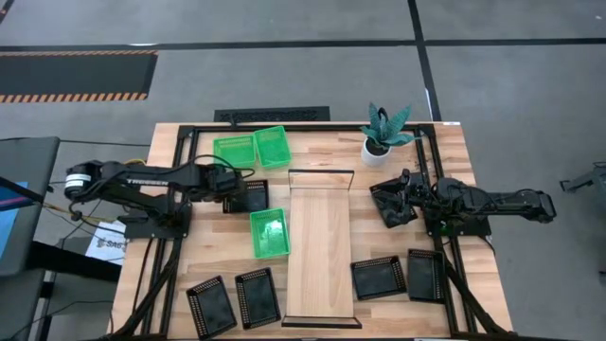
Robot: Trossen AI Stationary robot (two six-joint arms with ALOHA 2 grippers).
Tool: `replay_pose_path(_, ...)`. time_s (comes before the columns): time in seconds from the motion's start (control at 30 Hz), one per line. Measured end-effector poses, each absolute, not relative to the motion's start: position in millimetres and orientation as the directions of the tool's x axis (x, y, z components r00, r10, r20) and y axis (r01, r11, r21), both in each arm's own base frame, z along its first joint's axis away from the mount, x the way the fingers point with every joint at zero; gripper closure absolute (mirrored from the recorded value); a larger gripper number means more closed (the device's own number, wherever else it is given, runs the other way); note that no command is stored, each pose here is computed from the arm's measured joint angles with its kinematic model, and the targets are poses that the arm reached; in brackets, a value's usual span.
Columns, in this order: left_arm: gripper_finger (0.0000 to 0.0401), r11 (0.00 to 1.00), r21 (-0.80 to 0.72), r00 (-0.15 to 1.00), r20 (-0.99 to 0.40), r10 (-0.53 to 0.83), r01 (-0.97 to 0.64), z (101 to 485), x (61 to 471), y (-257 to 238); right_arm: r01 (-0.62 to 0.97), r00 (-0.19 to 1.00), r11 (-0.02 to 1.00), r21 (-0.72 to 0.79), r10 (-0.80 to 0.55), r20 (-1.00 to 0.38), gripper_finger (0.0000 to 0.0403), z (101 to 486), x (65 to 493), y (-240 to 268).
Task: Stack baskets on shelf by color
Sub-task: Put the black bin on the shelf
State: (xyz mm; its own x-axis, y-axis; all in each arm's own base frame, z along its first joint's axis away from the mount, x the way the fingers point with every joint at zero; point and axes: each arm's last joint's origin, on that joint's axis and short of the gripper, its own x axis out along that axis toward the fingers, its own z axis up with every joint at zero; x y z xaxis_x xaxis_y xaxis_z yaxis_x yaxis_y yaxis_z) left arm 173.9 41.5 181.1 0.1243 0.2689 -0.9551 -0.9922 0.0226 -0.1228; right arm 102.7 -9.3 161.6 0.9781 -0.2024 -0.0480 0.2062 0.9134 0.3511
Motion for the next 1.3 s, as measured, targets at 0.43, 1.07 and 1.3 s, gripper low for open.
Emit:
replay_pose_path(0.43,0.0384,0.097,-0.053,0.073,-0.975,0.211,-0.994,162.7,185.3,49.5,0.207,0.978,0.913,0.351,-0.203,-0.048,0.0184,161.6,102.7,-9.3)
replay_pose_path(1.07,0.0401,0.06,-0.341,0.346,-0.912,0.221,-0.938,225.2,178.2,45.8,0.21,0.977,0.927,0.31,-0.206,-0.048,0.0184,161.6,102.7,-9.6)
replay_pose_path(1.3,0.0401,0.087,-0.451,0.457,-0.849,0.267,-0.888,271.2,176.5,42.1,0.216,0.976,0.936,0.279,-0.211,-0.048,0.0184,161.6,102.6,-10.2)
